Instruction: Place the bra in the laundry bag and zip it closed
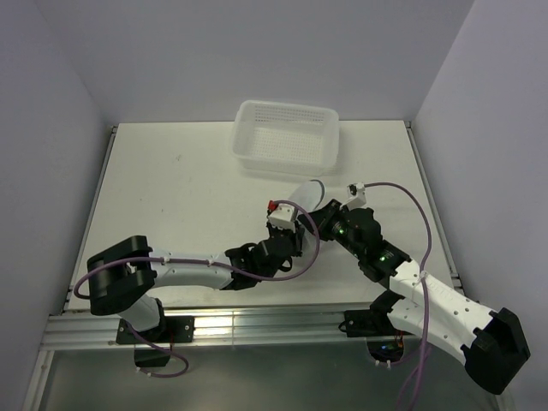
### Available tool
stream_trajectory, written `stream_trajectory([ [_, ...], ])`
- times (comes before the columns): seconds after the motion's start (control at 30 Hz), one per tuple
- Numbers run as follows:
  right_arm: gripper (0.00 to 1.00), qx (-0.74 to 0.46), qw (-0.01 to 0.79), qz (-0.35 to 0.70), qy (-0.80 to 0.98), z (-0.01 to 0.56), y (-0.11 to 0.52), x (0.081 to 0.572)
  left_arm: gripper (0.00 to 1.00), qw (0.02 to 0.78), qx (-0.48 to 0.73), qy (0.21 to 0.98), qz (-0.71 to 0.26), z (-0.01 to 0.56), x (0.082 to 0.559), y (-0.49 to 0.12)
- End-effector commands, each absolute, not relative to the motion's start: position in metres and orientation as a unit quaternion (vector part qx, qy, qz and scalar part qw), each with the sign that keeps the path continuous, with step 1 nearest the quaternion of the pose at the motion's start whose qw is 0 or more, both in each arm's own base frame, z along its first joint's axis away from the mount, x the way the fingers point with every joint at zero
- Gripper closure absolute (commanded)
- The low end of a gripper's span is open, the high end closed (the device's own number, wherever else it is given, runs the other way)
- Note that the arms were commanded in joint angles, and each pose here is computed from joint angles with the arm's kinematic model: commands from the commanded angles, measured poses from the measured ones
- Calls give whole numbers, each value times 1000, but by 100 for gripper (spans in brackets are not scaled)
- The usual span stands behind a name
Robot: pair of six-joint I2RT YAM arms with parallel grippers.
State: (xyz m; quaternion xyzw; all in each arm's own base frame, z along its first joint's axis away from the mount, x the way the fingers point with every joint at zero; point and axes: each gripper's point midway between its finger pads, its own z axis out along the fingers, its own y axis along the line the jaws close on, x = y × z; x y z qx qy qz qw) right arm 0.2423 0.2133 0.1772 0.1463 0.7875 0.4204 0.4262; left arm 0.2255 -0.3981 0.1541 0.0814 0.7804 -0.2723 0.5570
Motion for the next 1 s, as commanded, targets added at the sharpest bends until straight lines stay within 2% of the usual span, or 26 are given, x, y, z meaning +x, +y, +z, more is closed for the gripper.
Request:
stream_trajectory([
  [0.0,100,131,432,453,769,202,222,239,86,588,49,765,-257,177,239,-393],
  [0.03,100,133,431,454,769,201,222,239,94,590,47,763,-260,181,239,-392],
  [0.1,100,133,432,452,769,200,222,240,100,591,47,760,-266,183,238,-392],
  [0.23,100,131,436,438,775,195,218,240,100,592,46,757,-271,189,235,-387],
  [0.43,100,103,460,419,776,197,208,248,100,582,55,771,-251,166,226,-358],
  [0.7,100,39,466,465,752,215,202,256,100,566,40,790,-234,134,216,-310],
  [0.83,100,22,474,460,750,211,190,265,100,561,30,799,-215,116,215,-283],
  [0.97,100,47,463,438,769,190,161,295,100,559,4,803,-206,110,214,-255],
])
